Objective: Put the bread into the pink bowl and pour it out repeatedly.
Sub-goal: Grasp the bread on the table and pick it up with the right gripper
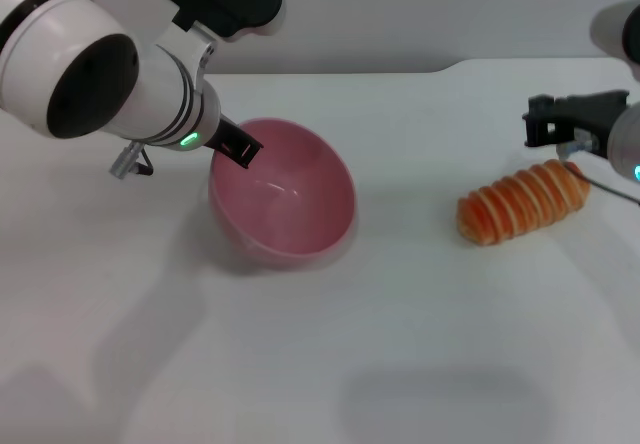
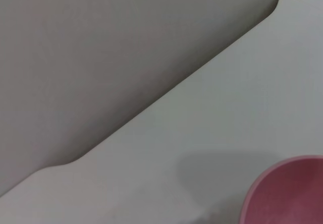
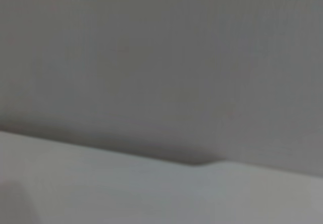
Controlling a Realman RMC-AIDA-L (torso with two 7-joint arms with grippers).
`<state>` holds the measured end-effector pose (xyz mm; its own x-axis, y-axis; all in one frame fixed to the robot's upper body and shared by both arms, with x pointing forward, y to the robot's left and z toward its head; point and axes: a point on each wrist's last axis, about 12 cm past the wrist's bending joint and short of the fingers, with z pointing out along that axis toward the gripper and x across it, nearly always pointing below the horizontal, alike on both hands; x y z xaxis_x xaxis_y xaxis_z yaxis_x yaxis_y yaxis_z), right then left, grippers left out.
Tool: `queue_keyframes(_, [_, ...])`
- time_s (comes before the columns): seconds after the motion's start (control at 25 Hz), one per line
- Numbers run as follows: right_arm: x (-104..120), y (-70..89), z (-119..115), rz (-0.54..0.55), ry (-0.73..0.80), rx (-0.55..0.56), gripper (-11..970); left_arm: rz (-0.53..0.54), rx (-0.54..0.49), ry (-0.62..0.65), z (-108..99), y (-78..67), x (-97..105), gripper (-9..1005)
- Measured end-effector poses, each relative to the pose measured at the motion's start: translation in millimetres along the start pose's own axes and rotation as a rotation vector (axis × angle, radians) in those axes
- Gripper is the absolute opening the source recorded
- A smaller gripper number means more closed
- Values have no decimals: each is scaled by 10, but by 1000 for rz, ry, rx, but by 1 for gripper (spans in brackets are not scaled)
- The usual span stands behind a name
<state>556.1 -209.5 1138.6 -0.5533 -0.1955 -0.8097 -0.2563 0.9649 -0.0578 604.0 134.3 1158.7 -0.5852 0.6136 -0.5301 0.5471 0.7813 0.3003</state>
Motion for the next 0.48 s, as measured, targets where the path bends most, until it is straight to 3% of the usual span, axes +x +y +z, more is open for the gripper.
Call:
queue_keyframes(0.28, [235, -205, 160, 125, 49, 25, 43, -1, 0, 0, 7, 5, 9, 39])
queue_keyframes(0.48, [289, -244, 169, 135, 59, 37, 277, 6, -2, -2, 20, 10, -2, 40])
